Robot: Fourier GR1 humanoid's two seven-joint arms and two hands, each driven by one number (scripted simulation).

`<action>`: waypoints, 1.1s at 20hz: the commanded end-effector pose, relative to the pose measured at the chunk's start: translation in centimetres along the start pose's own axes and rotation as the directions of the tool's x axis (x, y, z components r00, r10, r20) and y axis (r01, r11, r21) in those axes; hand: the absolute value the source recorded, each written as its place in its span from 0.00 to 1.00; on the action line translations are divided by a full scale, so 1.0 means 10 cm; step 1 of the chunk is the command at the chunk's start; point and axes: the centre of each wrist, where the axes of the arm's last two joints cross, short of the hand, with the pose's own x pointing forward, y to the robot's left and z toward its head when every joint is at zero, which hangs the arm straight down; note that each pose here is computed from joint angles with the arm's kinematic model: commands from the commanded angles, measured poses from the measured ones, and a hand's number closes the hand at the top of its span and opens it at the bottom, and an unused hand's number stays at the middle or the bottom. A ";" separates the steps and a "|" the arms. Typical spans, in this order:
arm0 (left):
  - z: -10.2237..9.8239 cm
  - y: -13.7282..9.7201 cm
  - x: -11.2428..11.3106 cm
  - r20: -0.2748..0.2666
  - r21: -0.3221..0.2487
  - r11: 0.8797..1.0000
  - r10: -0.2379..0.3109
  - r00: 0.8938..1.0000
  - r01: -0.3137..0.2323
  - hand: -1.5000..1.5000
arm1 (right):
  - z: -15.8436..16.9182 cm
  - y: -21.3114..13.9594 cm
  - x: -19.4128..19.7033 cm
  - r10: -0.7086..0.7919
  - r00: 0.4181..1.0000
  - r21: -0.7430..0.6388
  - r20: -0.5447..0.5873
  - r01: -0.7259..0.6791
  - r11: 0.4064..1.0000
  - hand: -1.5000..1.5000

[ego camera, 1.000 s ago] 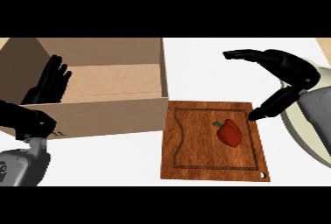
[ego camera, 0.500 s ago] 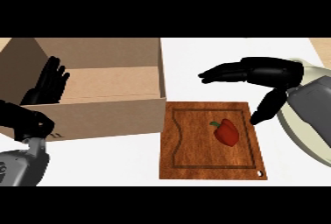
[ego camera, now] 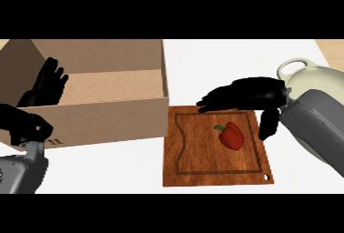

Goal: Pick the bell pepper from the cutting board and place it in the pot

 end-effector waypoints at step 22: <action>0.10 0.06 -0.24 -0.008 0.021 1.000 -0.009 1.000 0.009 0.50 | -0.26 0.65 -0.30 0.052 0.998 0.124 -0.032 -0.048 0.991 0.00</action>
